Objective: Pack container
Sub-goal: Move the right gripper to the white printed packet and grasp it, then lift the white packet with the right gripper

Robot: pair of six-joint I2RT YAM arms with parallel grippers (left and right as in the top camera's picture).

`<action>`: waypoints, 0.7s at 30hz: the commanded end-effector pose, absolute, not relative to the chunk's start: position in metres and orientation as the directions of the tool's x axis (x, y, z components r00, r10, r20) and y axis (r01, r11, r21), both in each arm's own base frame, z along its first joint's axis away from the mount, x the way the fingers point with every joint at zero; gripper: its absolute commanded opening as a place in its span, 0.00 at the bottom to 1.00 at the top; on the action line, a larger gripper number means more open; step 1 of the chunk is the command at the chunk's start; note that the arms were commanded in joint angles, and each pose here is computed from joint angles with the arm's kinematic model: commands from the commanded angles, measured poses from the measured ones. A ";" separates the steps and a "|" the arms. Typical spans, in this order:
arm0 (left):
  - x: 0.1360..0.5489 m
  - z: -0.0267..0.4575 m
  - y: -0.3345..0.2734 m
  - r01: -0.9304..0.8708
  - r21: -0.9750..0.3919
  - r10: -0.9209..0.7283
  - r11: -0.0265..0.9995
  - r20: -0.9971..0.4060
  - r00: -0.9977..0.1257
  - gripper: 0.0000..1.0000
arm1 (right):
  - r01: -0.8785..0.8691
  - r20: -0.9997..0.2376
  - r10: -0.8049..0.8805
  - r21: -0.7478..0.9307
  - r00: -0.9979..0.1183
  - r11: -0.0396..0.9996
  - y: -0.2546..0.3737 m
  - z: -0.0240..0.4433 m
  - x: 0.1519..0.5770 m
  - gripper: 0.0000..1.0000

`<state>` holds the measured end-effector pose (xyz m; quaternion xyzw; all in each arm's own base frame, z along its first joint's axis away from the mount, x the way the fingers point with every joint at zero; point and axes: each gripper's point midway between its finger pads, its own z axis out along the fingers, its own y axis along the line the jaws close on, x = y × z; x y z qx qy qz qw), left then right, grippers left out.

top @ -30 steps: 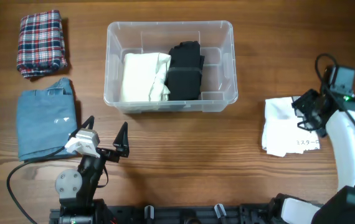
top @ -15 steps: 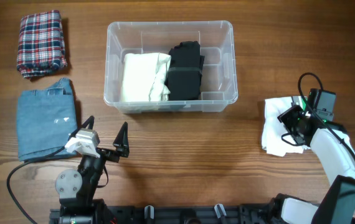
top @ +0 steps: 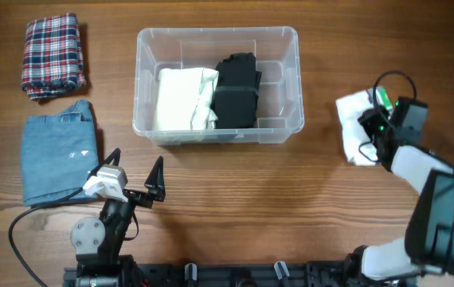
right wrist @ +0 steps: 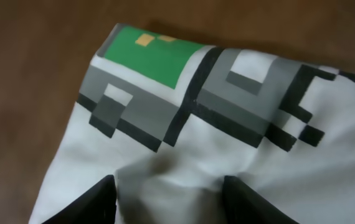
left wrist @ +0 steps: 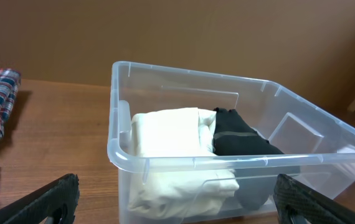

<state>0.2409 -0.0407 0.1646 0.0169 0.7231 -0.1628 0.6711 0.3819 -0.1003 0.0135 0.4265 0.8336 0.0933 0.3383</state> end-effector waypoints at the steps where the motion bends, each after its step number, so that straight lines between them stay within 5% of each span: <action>1: 0.241 0.164 -0.039 0.242 -0.190 -0.173 0.952 -0.981 -0.088 1.00 | 0.714 -0.362 0.813 0.397 -0.456 0.577 -0.096 -0.042 0.373 0.57; 8: 0.241 0.164 -0.040 0.243 -0.190 -0.173 0.951 -0.981 -0.088 1.00 | 0.713 -0.497 0.762 0.343 -0.415 0.612 -0.149 0.001 0.422 0.57; 14: 0.241 0.164 -0.039 0.242 -0.190 -0.173 0.952 -0.981 -0.088 1.00 | 0.615 -0.586 0.541 0.089 -0.603 0.783 -0.174 0.058 0.439 0.83; 17: 0.241 0.164 -0.039 0.242 -0.190 -0.173 0.952 -0.981 -0.088 1.00 | 0.396 -0.631 0.322 0.025 -0.706 0.918 -0.153 0.084 0.455 0.98; 21: 0.241 0.164 -0.039 0.242 -0.190 -0.173 0.952 -0.981 -0.088 1.00 | 0.072 -0.600 0.017 -0.068 -0.799 0.995 -0.114 0.080 0.458 1.00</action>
